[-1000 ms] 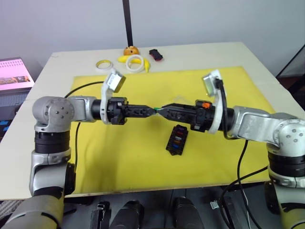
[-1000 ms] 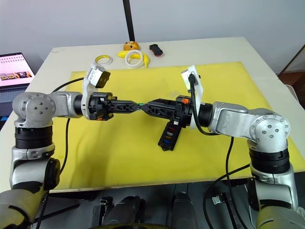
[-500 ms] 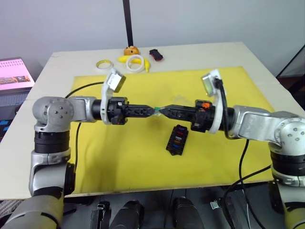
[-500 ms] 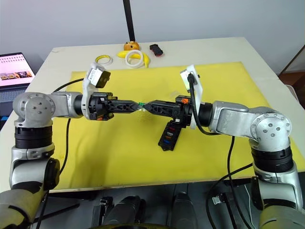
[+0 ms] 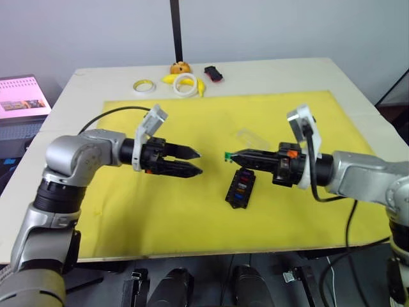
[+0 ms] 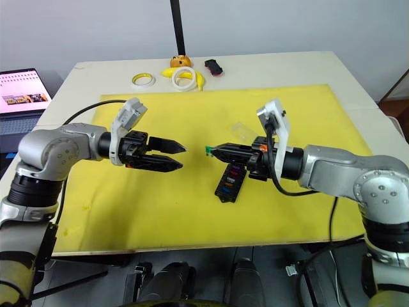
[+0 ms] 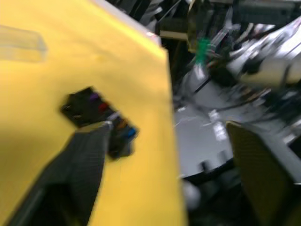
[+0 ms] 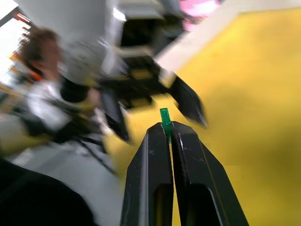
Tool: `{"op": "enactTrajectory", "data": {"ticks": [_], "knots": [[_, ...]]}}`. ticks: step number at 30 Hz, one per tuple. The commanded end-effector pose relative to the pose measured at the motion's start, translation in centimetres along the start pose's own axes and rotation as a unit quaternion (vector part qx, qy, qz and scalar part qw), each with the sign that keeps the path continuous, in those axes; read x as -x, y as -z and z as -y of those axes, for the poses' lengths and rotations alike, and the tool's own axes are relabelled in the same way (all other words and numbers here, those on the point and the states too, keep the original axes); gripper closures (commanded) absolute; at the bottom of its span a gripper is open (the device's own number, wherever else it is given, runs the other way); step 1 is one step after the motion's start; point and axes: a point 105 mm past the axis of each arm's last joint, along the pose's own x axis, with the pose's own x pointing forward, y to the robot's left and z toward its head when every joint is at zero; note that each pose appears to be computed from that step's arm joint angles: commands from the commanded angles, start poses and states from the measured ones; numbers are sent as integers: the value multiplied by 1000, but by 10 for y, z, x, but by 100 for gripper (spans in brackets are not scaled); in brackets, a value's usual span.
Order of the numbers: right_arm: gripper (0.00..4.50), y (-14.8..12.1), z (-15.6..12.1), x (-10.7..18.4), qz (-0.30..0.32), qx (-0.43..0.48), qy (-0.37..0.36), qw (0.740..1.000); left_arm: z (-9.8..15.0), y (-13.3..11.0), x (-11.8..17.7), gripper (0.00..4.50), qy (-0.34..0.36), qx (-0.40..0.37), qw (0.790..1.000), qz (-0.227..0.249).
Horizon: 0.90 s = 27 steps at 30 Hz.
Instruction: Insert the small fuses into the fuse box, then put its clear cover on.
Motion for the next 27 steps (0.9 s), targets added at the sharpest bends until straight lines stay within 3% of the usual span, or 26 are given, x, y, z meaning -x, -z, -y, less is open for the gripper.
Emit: {"op": "enactTrajectory", "data": {"ticks": [1, 3, 9, 15, 27], "knots": [[450, -1, 10, 13, 14, 88, 40, 995, -5, -5, -10, 43, 0, -114, 993, -10], [450, 8, 23, 18, 7, 128, 68, 989, -3, 2, -17, 2, 24, -155, 987, -29], [450, 31, 49, 19, -25, 221, 91, 971, -22, 12, -40, 2, 33, -254, 965, -47], [450, 37, 68, 13, -26, 237, 99, 966, -33, 14, -56, 2, 36, -261, 964, -47], [450, 49, 77, 11, -40, 247, 96, 963, -36, 18, -59, 2, 26, -262, 964, -47]]}}
